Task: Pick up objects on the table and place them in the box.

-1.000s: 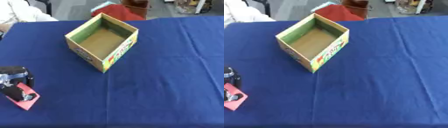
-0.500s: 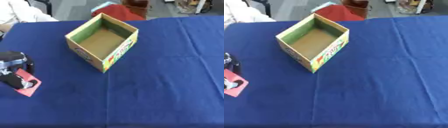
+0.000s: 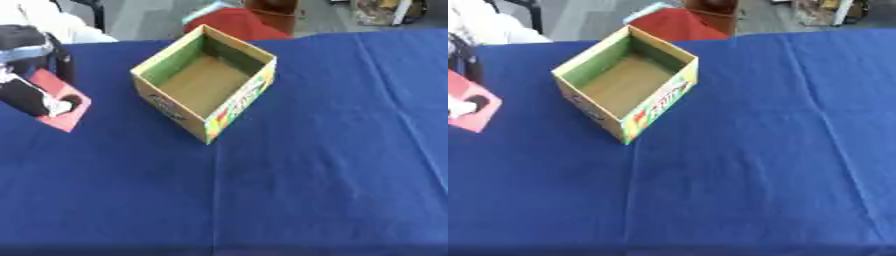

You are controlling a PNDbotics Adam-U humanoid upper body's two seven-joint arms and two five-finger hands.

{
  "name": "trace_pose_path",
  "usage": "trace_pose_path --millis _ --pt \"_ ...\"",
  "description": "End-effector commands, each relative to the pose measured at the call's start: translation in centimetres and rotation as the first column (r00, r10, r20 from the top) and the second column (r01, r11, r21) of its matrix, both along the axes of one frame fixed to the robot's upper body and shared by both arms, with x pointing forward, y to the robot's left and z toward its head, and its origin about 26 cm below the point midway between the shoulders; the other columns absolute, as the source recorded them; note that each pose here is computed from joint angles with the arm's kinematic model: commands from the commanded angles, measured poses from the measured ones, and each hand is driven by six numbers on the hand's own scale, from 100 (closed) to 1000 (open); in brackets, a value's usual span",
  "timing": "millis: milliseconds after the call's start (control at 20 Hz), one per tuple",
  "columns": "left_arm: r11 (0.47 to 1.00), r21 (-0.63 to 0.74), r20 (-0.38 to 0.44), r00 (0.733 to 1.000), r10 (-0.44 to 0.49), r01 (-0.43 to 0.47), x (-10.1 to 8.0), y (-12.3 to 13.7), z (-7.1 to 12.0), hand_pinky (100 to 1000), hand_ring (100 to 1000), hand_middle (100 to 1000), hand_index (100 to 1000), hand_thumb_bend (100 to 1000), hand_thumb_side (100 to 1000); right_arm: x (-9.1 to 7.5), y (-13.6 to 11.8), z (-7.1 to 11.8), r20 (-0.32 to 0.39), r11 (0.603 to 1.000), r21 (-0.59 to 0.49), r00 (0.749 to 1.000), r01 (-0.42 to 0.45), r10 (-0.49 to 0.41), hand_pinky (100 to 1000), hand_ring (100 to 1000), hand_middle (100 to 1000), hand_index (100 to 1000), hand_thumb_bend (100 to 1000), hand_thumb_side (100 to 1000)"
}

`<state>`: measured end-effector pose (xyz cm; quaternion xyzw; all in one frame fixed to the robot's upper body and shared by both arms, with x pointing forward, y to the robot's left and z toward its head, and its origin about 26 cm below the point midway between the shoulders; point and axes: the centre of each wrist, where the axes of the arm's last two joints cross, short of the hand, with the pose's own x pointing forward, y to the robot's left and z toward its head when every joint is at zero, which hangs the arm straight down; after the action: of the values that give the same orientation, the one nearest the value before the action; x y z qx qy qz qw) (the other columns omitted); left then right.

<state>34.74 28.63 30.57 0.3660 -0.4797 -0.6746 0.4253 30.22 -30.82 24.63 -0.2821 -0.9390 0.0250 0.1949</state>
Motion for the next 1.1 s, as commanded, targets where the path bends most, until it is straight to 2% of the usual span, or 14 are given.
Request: trace_pose_path --millis 50,300,500,850,1100 --pt "1.0 0.008 0.044 0.999 -0.025 0.025 0.9 -0.8 1.7 301 473 545 638 131 249 -0.4 0.1 1.1 0.029 1.0 -0.027 1.0 -0.01 0.011 696 753 861 782 100 999" --pt "0.995 -0.03 0.071 0.993 -0.09 0.093 3.5 -4.2 3.1 294 470 539 641 100 234 -0.3 0.2 1.1 0.03 0.999 -0.026 0.999 -0.021 0.021 695 753 862 782 100 1000" --pt "0.987 -0.073 0.093 0.986 -0.136 0.143 5.8 -7.2 3.3 287 468 529 652 100 241 -0.2 0.5 1.3 0.035 0.999 -0.02 0.999 -0.034 0.034 694 752 863 781 100 1000" --pt "0.976 -0.124 0.155 0.975 -0.158 0.178 9.0 -11.3 2.9 282 464 519 650 100 242 -0.1 0.8 1.7 0.058 0.999 -0.006 0.997 -0.052 0.052 693 752 865 781 100 1000" --pt "0.974 -0.143 0.198 0.969 -0.147 0.177 10.7 -13.1 1.4 280 462 513 651 100 255 0.0 1.1 2.0 0.07 0.998 0.0 0.995 -0.068 0.067 692 752 866 780 100 1000"
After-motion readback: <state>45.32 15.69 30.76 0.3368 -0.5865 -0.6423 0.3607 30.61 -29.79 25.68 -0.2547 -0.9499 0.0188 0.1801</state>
